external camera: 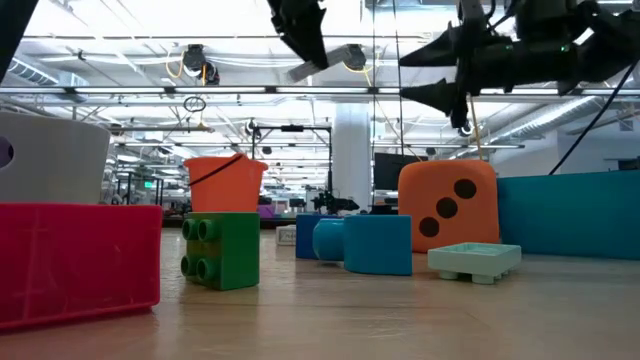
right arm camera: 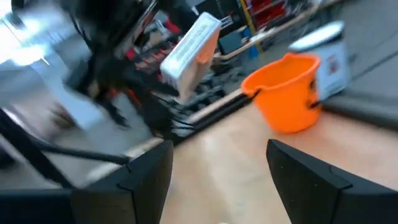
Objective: Pick & Place Toys
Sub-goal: Put the brown deck of cards into the blue bin
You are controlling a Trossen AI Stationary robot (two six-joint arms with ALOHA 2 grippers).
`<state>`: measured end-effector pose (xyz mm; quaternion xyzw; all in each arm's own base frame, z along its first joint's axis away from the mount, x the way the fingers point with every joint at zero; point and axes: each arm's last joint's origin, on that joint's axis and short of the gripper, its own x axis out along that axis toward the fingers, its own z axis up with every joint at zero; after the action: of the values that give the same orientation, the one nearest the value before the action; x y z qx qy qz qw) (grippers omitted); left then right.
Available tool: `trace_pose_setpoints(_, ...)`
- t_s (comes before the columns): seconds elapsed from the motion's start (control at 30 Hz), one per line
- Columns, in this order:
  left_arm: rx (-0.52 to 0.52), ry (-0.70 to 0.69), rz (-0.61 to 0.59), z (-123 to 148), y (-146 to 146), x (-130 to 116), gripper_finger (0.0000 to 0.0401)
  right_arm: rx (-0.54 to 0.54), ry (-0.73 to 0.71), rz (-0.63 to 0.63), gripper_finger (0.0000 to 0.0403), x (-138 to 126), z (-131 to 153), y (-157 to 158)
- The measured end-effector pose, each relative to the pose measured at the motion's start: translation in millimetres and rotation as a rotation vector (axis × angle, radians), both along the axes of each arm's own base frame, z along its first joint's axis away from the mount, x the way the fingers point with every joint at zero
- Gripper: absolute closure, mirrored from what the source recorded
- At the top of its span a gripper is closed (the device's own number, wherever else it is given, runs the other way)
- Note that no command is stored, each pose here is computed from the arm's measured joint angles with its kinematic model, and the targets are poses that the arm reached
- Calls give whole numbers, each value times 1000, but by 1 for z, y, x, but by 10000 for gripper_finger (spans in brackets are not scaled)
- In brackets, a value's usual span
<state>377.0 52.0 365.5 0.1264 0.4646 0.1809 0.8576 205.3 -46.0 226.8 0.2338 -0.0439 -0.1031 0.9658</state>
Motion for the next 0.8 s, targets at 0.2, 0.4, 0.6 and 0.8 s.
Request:
trace_pose_setpoints(0.2, 128, 69, -11, -21, -14, 19, 75, 168, -102, 66, 149, -2, 5, -15)
trace_pose_setpoints(0.4, 176, 106, -64, -45, -15, 41, 83, 229, -19, 102, 149, 16, -2, -19)
trace_pose_setpoints(0.6, 198, 118, -93, -51, -15, 47, 79, 278, 0, 91, 149, 31, -16, -26)
trace_pose_setpoints(0.8, 210, 124, -127, -51, -20, 47, 75, 285, -68, 98, 149, 42, -17, -31)
